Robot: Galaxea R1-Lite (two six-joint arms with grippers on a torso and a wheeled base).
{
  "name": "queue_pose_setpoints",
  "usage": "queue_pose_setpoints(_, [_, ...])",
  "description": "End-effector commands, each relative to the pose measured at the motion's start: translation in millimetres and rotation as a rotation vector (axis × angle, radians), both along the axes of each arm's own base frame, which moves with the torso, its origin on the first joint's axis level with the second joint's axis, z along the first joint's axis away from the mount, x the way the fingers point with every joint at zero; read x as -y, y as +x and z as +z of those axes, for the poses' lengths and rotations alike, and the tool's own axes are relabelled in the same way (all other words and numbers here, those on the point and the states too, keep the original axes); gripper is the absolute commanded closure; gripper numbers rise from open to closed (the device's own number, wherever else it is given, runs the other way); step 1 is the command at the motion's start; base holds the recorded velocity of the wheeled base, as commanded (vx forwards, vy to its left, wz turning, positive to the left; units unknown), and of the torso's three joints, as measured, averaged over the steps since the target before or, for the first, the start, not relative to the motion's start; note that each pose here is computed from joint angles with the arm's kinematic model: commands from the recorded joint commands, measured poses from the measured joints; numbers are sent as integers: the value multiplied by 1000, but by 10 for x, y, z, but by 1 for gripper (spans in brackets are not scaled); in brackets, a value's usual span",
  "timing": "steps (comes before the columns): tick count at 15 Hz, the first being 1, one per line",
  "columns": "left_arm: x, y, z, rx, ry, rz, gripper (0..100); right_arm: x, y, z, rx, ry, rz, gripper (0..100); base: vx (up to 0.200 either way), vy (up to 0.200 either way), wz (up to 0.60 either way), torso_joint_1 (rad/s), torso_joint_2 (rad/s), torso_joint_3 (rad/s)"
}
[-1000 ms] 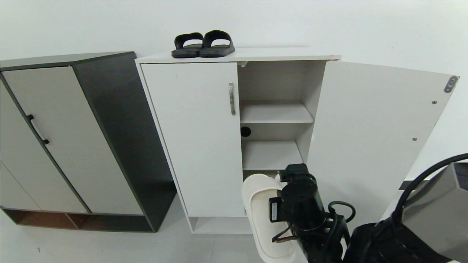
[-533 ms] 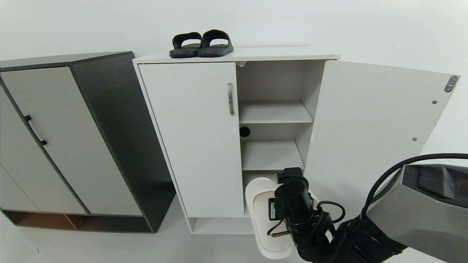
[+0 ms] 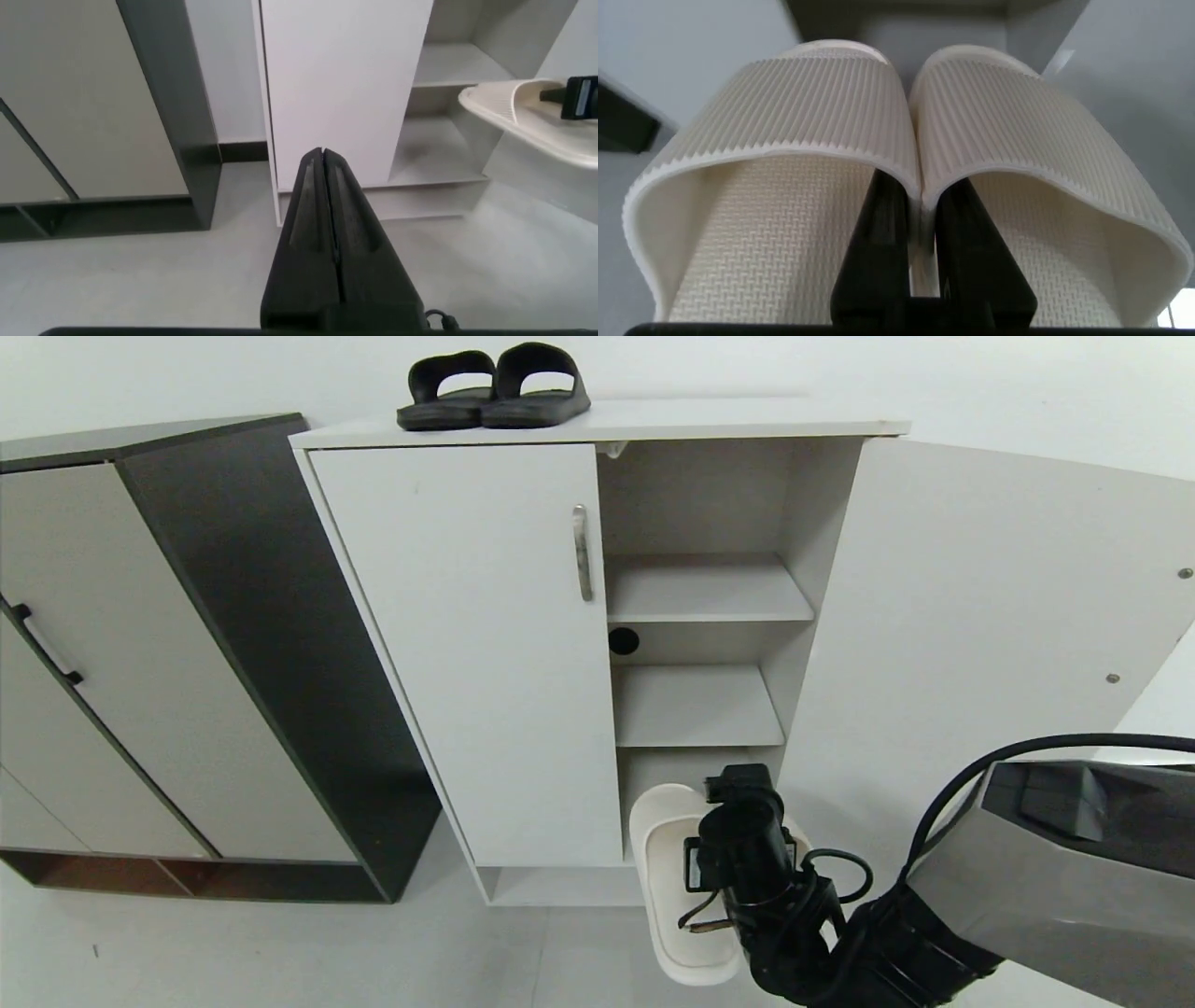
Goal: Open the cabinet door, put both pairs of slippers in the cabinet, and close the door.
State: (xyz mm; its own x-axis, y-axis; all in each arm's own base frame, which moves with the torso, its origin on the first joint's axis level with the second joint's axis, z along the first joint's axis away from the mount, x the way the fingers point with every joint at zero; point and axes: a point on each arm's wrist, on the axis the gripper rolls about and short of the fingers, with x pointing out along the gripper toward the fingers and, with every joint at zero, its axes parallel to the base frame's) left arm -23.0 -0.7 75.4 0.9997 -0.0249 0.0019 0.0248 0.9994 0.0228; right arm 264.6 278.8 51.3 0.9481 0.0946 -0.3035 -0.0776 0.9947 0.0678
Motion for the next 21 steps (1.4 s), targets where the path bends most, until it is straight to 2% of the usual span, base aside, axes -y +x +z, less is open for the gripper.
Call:
queue_pose_setpoints(1, [0, 1, 0, -2, 0, 0, 100, -18, 23, -66, 36, -24, -21, 100, 0, 0, 0, 12, 2, -203])
queue_pose_setpoints(7, [0, 1, 0, -2, 0, 0, 100, 41, 74, -132, 271, -34, -5, 100, 0, 0, 0, 3, 3, -199])
queue_pose_setpoints(12, [0, 1, 0, -2, 0, 0, 100, 53, 111, -127, 285, -20, -14, 100, 0, 0, 0, 0, 2, -87])
queue_pose_setpoints(16, [0, 1, 0, -2, 0, 0, 100, 87, 103, 107, 329, 8, -21, 100, 0, 0, 0, 0, 0, 0])
queue_pose_setpoints(19, [0, 1, 0, -2, 0, 0, 100, 99, 99, 100, 325, 2, -22, 100, 0, 0, 0, 0, 0, 0])
queue_pose_setpoints(21, [0, 1, 0, -2, 0, 0, 100, 95, 103, 85, 323, 0, -22, 100, 200, 0, 0, -2, 0, -2])
